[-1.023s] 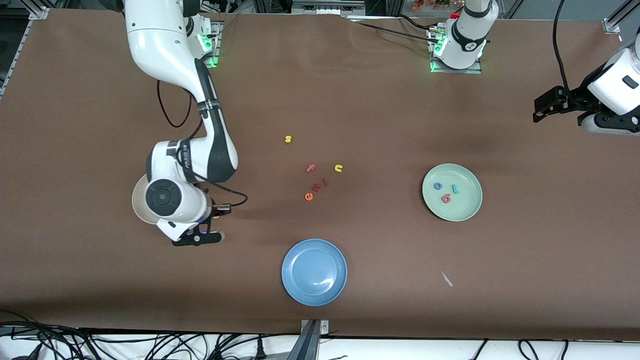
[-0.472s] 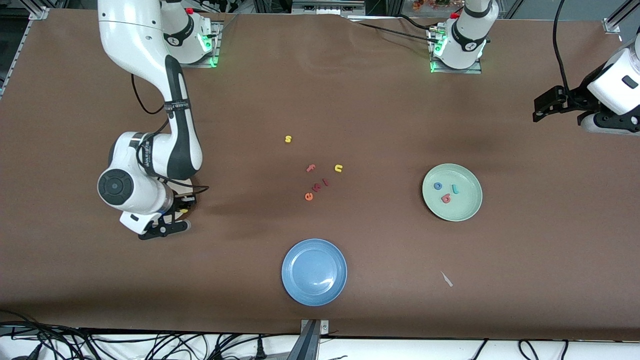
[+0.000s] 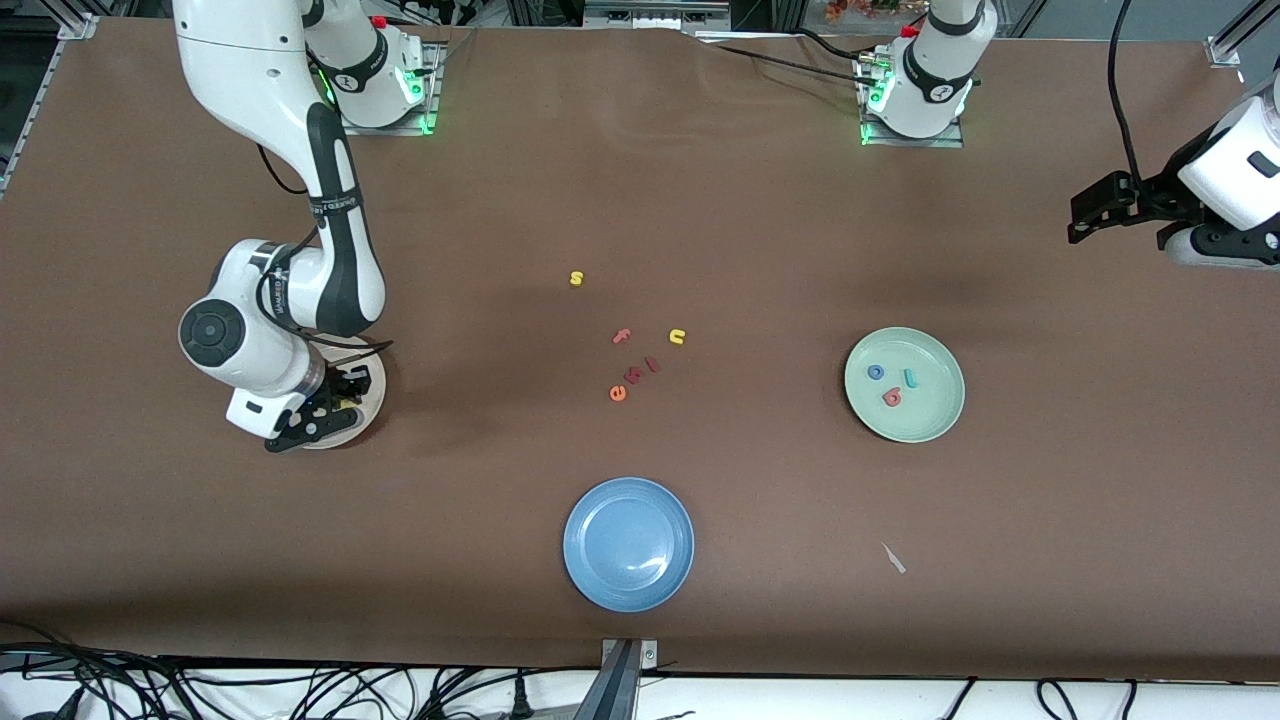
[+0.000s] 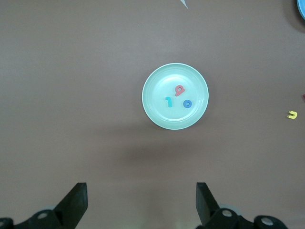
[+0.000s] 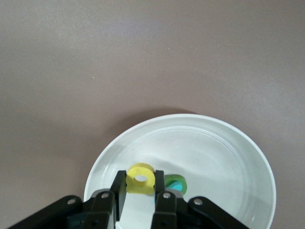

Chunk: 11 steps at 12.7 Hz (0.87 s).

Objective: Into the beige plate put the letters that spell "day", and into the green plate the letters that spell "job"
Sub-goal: 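Carry the yellow letter to the beige plate and open the right gripper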

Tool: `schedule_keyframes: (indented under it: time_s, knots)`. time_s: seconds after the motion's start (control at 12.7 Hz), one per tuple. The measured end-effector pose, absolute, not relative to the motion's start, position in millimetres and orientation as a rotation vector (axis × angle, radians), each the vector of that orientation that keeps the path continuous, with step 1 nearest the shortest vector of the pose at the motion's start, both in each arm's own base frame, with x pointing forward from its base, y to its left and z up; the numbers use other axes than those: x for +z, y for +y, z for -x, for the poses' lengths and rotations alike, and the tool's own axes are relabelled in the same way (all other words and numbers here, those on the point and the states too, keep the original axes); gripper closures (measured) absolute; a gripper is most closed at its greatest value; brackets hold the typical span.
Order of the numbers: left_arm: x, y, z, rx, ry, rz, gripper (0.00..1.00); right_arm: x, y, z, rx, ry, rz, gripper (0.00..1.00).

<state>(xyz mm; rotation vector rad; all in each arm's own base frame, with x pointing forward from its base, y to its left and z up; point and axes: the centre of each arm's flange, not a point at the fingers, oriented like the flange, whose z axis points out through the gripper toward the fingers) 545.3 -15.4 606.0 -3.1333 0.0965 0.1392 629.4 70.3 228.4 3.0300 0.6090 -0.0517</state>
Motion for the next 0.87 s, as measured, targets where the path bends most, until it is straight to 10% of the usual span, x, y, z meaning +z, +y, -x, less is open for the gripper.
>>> schedule_keyframes:
  time_s: [0.16, 0.63, 0.87]
  knots:
    - [606.0, -14.2, -545.3, 0.139, 0.095, 3.133, 0.00, 228.2, 68.4, -626.3, -0.051, 0.607, -3.035, 0.65]
    - [606.0, -14.0, -545.3, 0.139, 0.099, 3.134, 0.00, 253.2, 86.1, -632.7, -0.090, 0.530, -3.095, 0.00]
    - [606.0, -14.0, -545.3, 0.139, 0.104, 3.133, 0.00, 274.3, 109.3, -637.7, -0.138, 0.401, -3.138, 0.00]
